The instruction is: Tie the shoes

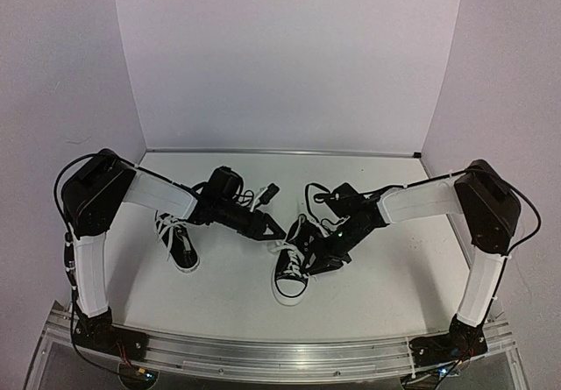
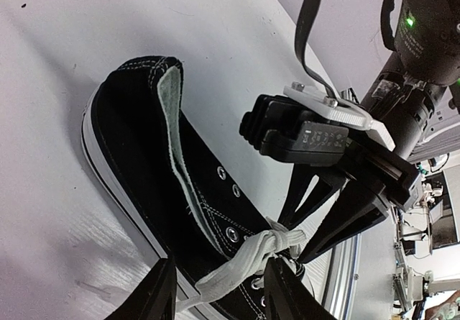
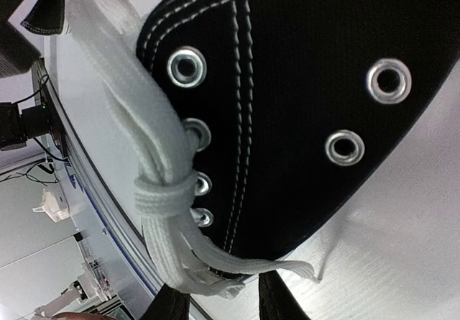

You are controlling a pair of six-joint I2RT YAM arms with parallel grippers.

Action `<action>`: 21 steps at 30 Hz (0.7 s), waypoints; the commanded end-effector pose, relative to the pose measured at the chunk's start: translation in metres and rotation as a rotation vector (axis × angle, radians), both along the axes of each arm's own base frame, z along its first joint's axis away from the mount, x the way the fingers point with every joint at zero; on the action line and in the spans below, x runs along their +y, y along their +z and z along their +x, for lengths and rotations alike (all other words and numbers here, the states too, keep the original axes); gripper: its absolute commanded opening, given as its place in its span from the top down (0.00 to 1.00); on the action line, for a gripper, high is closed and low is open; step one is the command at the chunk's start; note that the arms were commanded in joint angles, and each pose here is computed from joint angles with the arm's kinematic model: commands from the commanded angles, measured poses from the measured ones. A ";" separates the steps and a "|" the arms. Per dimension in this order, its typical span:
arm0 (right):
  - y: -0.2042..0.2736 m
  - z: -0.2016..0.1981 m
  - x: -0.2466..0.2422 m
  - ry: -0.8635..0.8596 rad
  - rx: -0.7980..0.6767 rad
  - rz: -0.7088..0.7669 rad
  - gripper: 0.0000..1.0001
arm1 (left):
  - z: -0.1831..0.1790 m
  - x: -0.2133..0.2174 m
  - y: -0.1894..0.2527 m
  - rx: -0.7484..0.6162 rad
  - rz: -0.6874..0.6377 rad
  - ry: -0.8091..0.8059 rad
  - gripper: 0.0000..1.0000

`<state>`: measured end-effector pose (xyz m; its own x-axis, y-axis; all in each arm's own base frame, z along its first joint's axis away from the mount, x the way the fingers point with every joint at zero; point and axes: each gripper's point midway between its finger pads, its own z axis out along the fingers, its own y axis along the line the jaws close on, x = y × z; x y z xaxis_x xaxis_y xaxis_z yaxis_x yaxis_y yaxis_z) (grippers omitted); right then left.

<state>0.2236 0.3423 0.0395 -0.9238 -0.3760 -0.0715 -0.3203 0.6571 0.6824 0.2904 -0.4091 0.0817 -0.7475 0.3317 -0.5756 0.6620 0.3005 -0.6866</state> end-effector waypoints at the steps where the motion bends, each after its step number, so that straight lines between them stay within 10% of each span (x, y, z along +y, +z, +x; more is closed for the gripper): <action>1: -0.002 0.007 0.007 0.004 -0.054 -0.020 0.72 | 0.002 -0.005 0.007 -0.003 -0.021 -0.023 0.56; 8: -0.001 0.006 0.007 0.013 -0.059 -0.026 0.86 | -0.003 -0.008 0.002 0.019 -0.013 -0.041 0.60; 17: 0.004 0.003 0.002 0.023 -0.066 -0.043 1.00 | 0.004 -0.011 0.013 0.001 -0.038 -0.001 0.99; 21: 0.003 -0.003 -0.007 0.018 -0.061 -0.064 1.00 | 0.011 -0.007 0.017 -0.008 -0.029 0.048 1.00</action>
<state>0.2250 0.3352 0.0325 -0.9226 -0.3786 -0.0743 -0.3376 0.6990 0.6304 0.2857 -0.4115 0.0690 -0.7796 0.3414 -0.5250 0.6210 0.3129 -0.7186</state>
